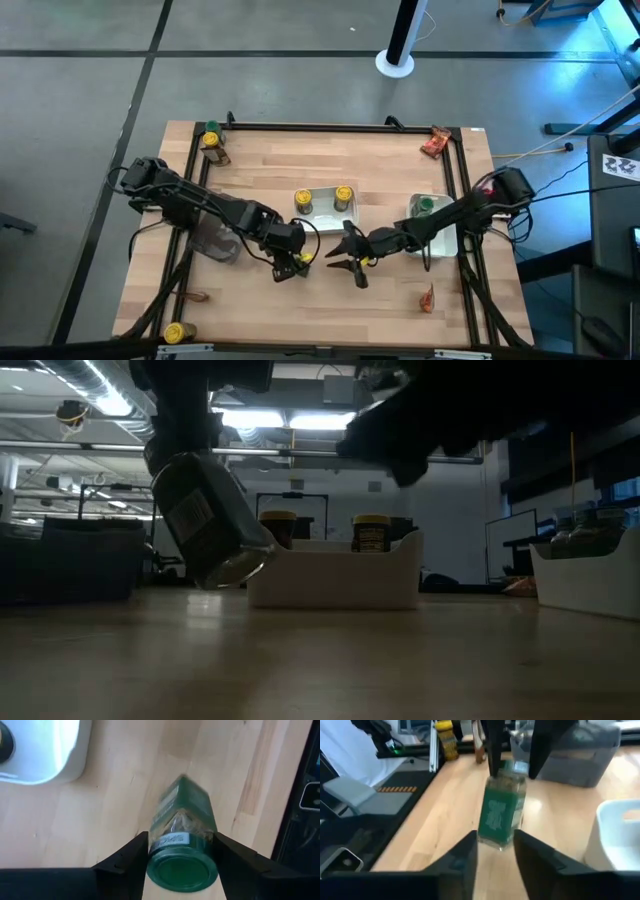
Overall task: Sort spices by type
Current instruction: Put the bottom green seasoning bottle into the right white bin
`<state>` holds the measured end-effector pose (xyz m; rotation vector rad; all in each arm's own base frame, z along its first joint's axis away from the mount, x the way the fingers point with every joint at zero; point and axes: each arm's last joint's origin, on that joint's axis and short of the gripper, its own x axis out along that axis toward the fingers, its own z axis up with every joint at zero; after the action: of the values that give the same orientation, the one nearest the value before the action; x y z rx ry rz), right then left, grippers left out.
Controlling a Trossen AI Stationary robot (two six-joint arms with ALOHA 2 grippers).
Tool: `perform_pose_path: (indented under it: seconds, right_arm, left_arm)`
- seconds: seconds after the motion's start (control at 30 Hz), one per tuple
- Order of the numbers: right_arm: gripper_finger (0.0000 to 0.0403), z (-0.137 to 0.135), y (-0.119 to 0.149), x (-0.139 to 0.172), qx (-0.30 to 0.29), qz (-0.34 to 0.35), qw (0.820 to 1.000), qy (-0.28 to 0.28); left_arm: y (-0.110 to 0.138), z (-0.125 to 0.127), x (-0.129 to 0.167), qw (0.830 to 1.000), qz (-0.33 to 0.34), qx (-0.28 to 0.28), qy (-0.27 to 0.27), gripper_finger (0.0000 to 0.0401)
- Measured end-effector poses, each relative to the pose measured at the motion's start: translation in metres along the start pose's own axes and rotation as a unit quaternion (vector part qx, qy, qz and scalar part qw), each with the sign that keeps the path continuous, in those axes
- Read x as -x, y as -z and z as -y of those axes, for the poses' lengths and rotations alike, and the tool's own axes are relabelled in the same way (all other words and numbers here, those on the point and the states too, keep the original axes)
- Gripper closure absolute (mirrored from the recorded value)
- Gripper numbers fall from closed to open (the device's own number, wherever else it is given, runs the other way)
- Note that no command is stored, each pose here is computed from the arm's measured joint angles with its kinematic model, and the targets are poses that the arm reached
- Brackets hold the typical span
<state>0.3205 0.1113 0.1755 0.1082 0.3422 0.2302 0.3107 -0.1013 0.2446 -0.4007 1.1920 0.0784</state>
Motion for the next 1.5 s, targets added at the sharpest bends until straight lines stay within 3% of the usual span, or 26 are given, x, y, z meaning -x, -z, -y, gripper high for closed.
perform_pose_path:
  seconds: [0.17, 0.3, 0.53, 0.87, 0.97, 1.27, 1.5]
  right_arm:
    - [0.0351, 0.002, 0.011, -0.010, 0.000, 0.004, 1.000, 0.011]
    - [0.0378, 0.003, 0.014, -0.012, 0.001, -0.002, 1.000, 0.023]
    - [0.0384, 0.003, 0.014, -0.012, 0.002, -0.001, 1.000, 0.023]
    - [0.0384, 0.003, 0.015, -0.012, 0.003, -0.006, 1.000, 0.024]
    - [0.0384, 0.004, 0.017, -0.012, 0.004, -0.014, 1.000, 0.026]
    - [0.0384, 0.004, 0.018, -0.012, 0.004, -0.020, 0.999, 0.027]
    - [0.0384, 0.004, 0.017, -0.012, 0.004, -0.020, 0.999, 0.027]
  left_arm:
    - [-0.002, 0.001, 0.000, 1.000, 0.014, -0.010, 0.005, 0.0234]
    - [-0.004, 0.000, 0.000, 1.000, 0.019, -0.013, 0.001, 0.0256]
    - [-0.005, -0.001, 0.000, 0.999, 0.030, -0.030, -0.016, 0.0288]
    - [-0.009, 0.001, 0.000, 0.998, 0.051, -0.047, -0.001, 0.0290]
    - [-0.010, 0.003, 0.001, 0.996, 0.057, -0.061, 0.008, 0.0272]
    - [-0.017, 0.009, 0.002, 0.992, 0.092, -0.081, 0.034, 0.0169]
    - [-0.020, 0.009, 0.002, 0.990, 0.109, -0.076, 0.037, 0.0153]
